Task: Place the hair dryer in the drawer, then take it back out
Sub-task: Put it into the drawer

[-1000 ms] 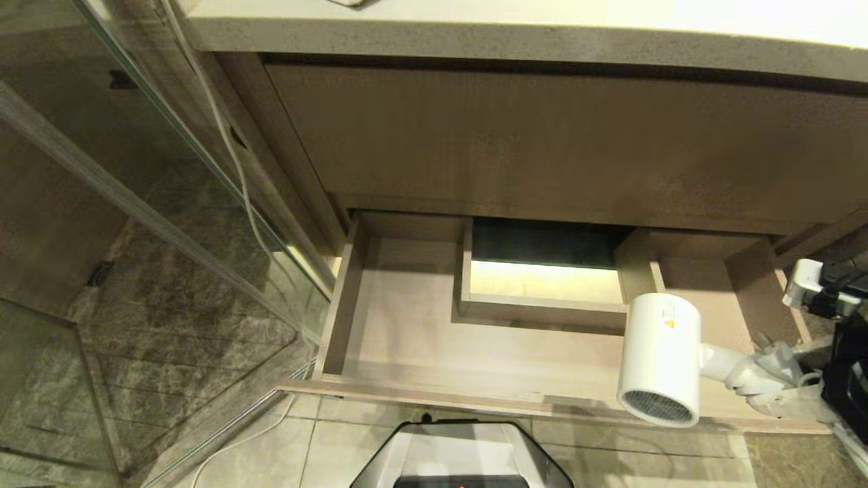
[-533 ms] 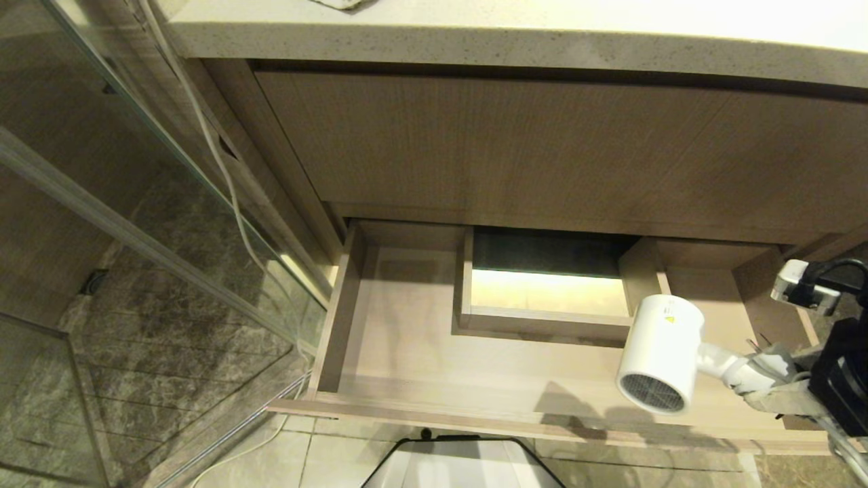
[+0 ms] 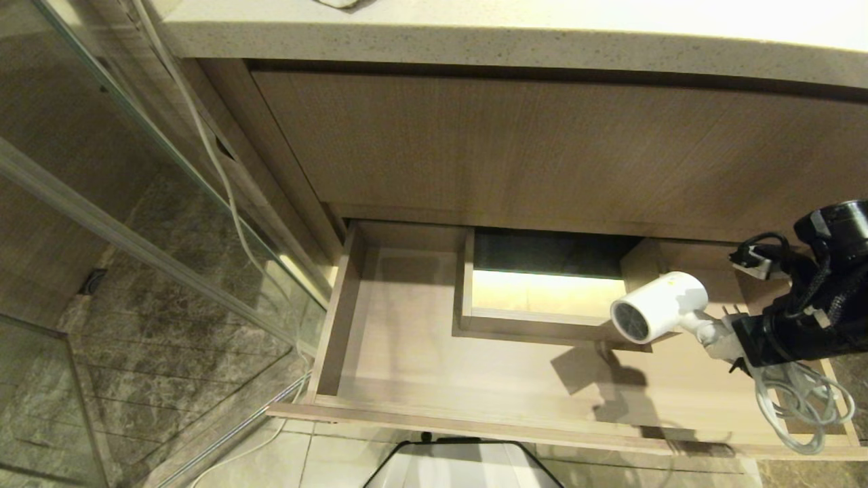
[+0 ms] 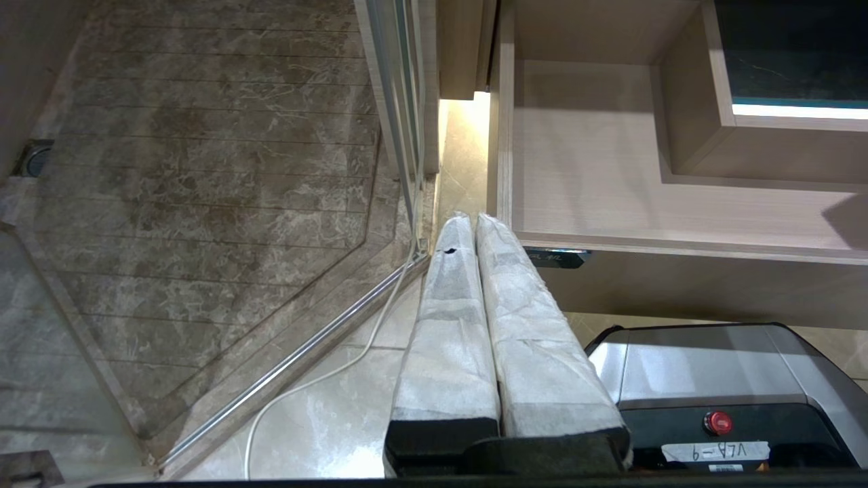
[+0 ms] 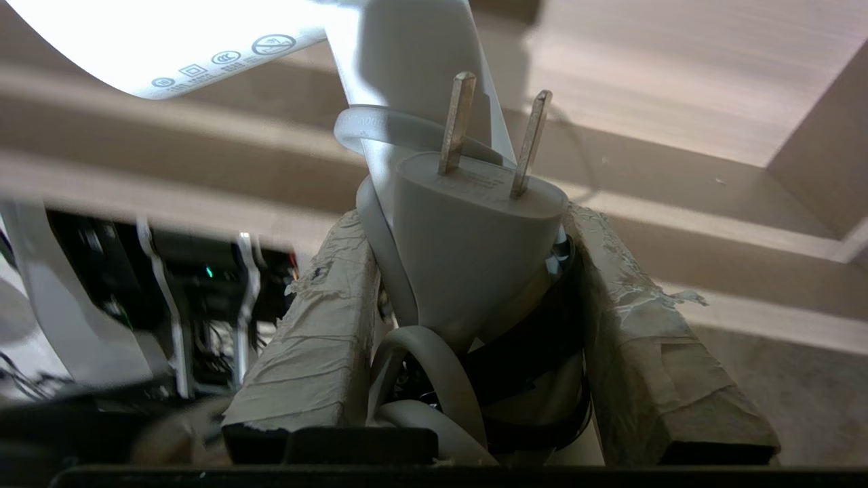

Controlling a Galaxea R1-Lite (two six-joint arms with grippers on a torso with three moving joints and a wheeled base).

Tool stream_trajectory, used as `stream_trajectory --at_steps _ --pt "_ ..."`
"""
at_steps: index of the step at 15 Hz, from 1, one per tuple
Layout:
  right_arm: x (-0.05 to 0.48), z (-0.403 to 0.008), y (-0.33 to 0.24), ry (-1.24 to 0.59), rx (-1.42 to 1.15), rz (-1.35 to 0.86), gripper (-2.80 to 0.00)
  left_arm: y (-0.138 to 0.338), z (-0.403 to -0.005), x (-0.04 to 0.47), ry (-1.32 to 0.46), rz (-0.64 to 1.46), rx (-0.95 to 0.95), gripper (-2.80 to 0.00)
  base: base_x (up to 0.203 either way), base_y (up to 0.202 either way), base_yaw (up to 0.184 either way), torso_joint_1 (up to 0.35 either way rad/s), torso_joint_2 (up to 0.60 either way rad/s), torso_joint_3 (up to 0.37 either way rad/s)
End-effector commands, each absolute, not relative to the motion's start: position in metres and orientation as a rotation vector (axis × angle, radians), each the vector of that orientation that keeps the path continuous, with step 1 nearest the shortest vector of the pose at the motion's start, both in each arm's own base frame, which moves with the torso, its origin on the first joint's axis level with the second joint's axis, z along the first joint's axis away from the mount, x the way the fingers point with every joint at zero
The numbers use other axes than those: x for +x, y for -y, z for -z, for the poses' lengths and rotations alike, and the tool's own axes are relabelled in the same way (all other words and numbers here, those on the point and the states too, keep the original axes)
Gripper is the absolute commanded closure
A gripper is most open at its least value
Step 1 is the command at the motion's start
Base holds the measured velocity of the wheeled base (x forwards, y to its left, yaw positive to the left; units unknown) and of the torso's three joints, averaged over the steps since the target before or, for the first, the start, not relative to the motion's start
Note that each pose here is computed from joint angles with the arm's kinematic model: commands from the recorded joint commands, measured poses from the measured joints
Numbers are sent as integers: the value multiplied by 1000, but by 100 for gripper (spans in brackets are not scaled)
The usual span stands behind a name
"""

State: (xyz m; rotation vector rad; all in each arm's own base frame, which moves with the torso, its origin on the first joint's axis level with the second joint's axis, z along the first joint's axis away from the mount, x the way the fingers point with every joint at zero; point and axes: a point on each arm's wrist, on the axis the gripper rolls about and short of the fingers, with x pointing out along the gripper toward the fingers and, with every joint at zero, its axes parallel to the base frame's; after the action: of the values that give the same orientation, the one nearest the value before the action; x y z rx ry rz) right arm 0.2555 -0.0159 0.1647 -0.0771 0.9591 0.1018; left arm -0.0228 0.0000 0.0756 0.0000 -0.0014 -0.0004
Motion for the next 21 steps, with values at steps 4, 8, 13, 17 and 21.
stream_trajectory --at_steps 4,8,13,17,21 --pt "311 -136 51 -1021 -65 112 0 0 -75 -23 2 0 0 0 0 0 0 0 0 0" --pt "310 -138 82 -1016 -43 208 0 0 -75 -23 0 0 0 0 0 0 0 0 0 0" --pt "324 -122 105 -1071 -68 348 0 0 -76 -23 3 0 0 0 0 0 0 0 0 0" --pt "349 -104 120 -1055 -67 376 0 0 -76 -23 1 0 0 0 0 0 0 0 0 0" --pt "386 -81 137 -1009 -108 471 0 0 -75 -23 0 0 0 0 0 0 0 0 0 0"
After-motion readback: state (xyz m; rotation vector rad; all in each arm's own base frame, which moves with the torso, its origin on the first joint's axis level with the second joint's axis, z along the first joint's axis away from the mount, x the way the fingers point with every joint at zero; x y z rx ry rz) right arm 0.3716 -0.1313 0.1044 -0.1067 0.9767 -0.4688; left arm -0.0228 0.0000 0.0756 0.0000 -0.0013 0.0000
